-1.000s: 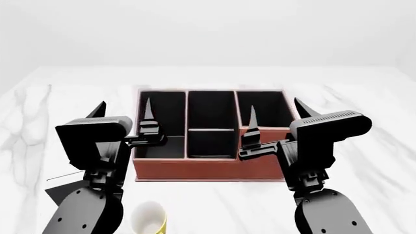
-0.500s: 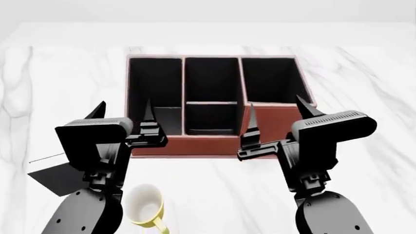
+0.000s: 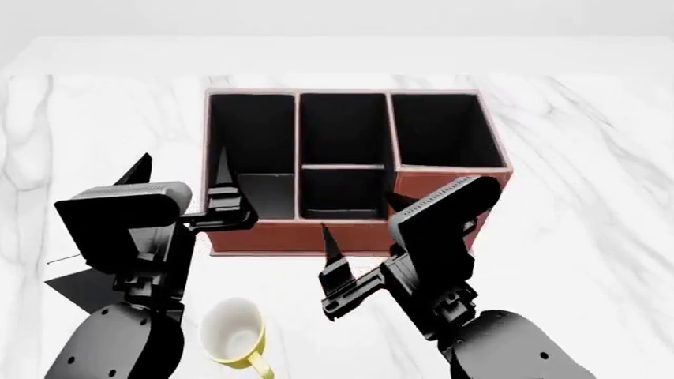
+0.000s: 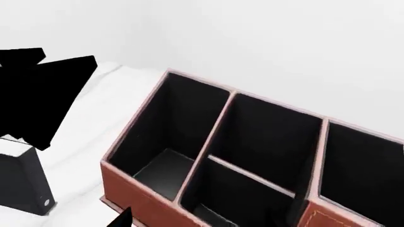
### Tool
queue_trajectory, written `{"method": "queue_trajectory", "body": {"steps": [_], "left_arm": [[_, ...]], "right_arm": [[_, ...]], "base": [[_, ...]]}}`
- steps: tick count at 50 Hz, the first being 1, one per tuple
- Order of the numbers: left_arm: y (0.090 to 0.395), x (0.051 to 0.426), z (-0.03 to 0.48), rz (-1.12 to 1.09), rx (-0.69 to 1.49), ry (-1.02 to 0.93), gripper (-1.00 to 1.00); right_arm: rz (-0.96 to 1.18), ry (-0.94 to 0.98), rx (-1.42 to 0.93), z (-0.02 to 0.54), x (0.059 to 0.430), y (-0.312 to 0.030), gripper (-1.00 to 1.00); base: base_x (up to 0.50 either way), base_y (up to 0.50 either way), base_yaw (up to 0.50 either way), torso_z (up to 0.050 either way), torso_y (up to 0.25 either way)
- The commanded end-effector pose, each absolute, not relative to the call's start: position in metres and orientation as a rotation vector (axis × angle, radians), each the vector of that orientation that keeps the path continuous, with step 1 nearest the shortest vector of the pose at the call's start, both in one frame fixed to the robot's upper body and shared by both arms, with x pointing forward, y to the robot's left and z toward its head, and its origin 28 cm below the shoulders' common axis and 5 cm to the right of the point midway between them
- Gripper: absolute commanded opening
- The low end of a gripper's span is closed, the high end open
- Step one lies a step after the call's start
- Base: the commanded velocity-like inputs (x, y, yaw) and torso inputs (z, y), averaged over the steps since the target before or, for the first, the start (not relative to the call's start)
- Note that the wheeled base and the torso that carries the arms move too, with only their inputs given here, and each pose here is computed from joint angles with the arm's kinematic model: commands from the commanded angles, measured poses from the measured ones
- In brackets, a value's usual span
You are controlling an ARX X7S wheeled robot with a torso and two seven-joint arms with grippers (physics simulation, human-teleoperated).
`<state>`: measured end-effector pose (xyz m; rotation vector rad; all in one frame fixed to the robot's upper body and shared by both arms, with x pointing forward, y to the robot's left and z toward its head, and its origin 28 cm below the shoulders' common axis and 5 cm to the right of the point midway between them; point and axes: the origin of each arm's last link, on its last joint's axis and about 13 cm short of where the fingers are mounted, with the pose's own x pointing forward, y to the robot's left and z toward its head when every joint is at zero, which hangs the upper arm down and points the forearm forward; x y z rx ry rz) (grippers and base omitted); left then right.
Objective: Pick up the yellow and white mug and place it to the right of the caddy.
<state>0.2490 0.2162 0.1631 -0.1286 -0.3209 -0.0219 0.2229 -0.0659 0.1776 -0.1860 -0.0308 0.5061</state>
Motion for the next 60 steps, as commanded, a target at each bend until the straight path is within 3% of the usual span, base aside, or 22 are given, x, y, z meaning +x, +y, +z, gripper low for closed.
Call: {"method": "queue_trajectory", "body": {"steps": [1,28,60], "left_arm": [[0.219,0.249,0.166,-0.009,-0.121,-0.327,1.00],[0.221,0.250,0.167,0.005,-0.110,-0.318,1.00],[0.220,0.249,0.167,0.002,-0.104,-0.320,1.00]], "right_arm": [[0.677,0.136,-0.204,0.170,0.214,-0.056,1.00],[0.841,0.386,-0.176,0.131,0.191,-0.044,1.00],[0.964,0.403,-0.155,0.116,0.190,-0.024,1.00]], "base": [[0.00,0.00,0.00,0.000,0.000],[0.00,0.00,0.00,0.000,0.000],[0.00,0.00,0.00,0.000,0.000]]}}
